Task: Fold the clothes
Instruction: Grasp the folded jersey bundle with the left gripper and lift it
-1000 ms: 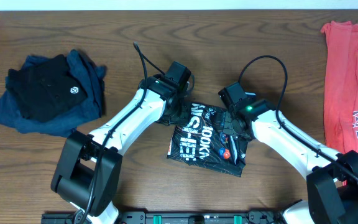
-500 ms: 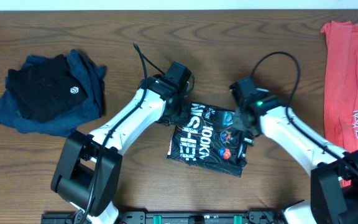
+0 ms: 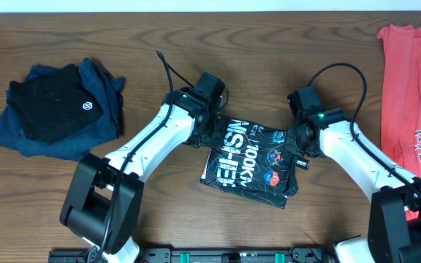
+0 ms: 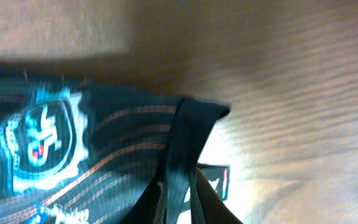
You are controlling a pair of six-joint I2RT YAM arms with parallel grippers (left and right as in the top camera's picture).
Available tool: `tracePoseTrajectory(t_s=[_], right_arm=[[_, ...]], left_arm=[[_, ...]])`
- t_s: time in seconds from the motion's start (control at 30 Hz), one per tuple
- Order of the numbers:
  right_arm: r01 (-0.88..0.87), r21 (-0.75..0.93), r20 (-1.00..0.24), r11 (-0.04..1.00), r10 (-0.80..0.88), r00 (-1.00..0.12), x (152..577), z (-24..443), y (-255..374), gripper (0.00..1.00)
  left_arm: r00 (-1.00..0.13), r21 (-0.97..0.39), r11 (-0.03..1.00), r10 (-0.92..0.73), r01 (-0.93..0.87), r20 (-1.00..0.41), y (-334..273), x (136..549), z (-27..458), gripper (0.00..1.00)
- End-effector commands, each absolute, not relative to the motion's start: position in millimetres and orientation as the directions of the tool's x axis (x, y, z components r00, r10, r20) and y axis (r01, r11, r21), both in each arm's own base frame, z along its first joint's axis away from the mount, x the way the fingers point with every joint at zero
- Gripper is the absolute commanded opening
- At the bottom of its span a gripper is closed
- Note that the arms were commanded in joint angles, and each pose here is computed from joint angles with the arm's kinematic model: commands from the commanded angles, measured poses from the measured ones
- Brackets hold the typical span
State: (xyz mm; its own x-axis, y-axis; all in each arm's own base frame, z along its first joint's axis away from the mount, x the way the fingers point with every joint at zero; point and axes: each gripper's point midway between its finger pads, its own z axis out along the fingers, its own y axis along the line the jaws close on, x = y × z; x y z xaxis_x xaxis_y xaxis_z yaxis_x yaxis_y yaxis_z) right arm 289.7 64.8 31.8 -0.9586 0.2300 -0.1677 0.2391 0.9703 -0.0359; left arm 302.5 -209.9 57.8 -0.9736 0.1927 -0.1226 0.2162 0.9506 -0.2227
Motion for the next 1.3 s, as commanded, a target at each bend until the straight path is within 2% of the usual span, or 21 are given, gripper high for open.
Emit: tracePoseTrajectory(t_s=[0.0,0.07,0.2,0.37,0.6,0.73,0.93,1.0,1.17,1.23,1.27], right_arm=[[0.209,-0.007,-0.116,0.978,0.206,-0.972,281,29,72,0.13],[0.206,-0.022,-0.094,0.978,0.203,-0.975,274,28,70,0.13],[0.204,-0.028,-0.083,0.979,0.201,-0.976,271,29,69,0.13],[0.205,-0.005,-0.125,0.979,0.203,-0.971,276,41,71,0.14],[0.198,0.029,-0.220,0.980,0.199,-0.955,282,69,70,0.19],[0.196,0.026,-0.216,0.980,0.197,-0.956,280,70,69,0.20],[0.197,0.023,-0.210,0.980,0.197,-0.958,278,70,68,0.20],[0.197,0.023,-0.210,0.980,0.197,-0.958,278,70,68,0.20],[0.197,0.020,-0.204,0.980,0.197,-0.959,276,70,68,0.20],[0.196,0.019,-0.204,0.980,0.196,-0.959,276,70,68,0.20],[0.196,0.019,-0.203,0.980,0.196,-0.959,276,70,68,0.20]], left_arm=[[-0.977,-0.218,0.954,0.184,0.204,-0.109,-209,301,55,0.44],[-0.977,-0.221,0.953,0.186,0.206,-0.106,-209,300,55,0.44],[-0.976,-0.223,0.952,0.191,0.209,-0.101,-210,298,54,0.64],[-0.967,-0.222,0.943,0.227,0.248,-0.115,-212,302,51,0.75],[-0.945,-0.352,0.877,0.303,0.326,-0.121,-240,302,39,0.77],[-0.941,-0.369,0.866,0.319,0.339,-0.115,-245,305,24,0.77],[-0.927,-0.494,0.796,0.371,0.350,-0.058,-264,290,8,0.77],[-0.921,-0.520,0.779,0.387,0.349,-0.040,-267,284,5,0.71],[-0.915,-0.519,0.773,0.400,0.365,-0.049,-266,285,3,0.31],[-0.911,-0.513,0.769,0.408,0.381,-0.063,-263,288,3,0.09],[-0.913,-0.506,0.775,0.404,0.379,-0.065,-261,291,2,0.06]])
